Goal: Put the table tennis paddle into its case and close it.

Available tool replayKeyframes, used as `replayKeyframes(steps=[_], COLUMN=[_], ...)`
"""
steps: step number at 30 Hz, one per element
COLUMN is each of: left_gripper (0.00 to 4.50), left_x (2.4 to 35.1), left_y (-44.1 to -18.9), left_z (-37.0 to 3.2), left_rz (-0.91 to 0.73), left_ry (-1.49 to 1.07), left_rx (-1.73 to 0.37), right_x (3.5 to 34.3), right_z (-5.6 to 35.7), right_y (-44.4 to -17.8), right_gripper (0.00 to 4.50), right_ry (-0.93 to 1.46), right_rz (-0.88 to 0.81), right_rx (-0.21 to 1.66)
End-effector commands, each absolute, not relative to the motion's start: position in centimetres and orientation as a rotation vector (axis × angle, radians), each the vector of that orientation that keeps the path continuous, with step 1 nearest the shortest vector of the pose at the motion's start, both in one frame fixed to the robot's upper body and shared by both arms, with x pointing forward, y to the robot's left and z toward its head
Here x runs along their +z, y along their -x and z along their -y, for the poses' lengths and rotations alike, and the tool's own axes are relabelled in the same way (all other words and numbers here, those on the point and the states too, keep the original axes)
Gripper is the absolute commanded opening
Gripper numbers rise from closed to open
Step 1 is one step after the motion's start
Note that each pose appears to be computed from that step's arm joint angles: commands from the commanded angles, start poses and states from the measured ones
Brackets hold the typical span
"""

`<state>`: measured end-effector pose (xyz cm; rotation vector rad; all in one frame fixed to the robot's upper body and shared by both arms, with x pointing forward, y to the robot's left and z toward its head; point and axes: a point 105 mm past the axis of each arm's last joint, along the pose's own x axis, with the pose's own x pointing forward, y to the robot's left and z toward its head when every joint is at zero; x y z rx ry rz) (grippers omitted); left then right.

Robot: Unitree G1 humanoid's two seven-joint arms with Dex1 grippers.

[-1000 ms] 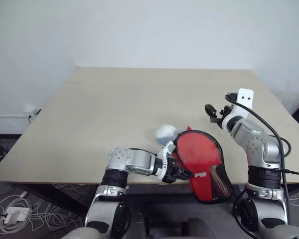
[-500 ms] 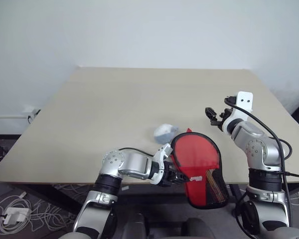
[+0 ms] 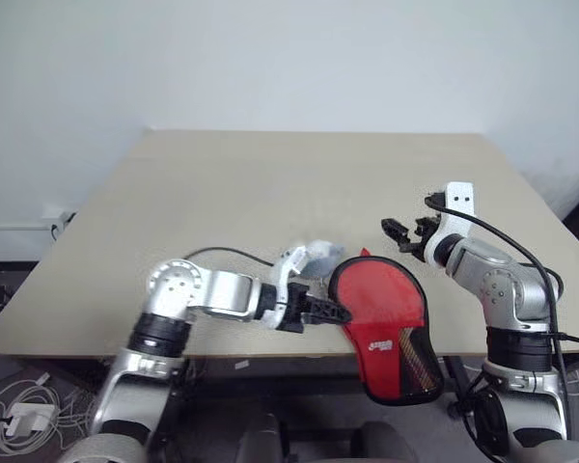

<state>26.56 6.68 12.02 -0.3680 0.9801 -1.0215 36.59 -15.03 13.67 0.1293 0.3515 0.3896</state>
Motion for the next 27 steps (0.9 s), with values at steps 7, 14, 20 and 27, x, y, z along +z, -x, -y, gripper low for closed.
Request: replayKeyframes(steps=[7, 14, 20, 27], left_gripper=[2.84, 2.84, 2.84, 2.84], left_x=[16.8, 16.6, 15.9, 15.4], left_y=[-32.6, -36.9, -38.9, -39.7], left_z=[-11.0, -11.4, -10.1, -8.5], left_rz=[-0.564, -0.464, -0.425, -0.389], left_ry=[0.144, 0.002, -0.057, -0.072], left_rx=[-0.94, -0.889, -0.904, -0.941], right_x=[13.9, 12.2, 10.2, 6.6], right_z=[13.2, 11.7, 10.5, 10.6], right_y=[-34.1, -33.4, -32.5, -31.9], right_gripper=[3.61, 0.96, 0.32, 0.32], right_ry=[-0.055, -0.061, -0.055, -0.063], right_rz=[-0.365, -0.394, -0.372, -0.385], right_rx=[0.576, 0.624, 0.674, 0.658])
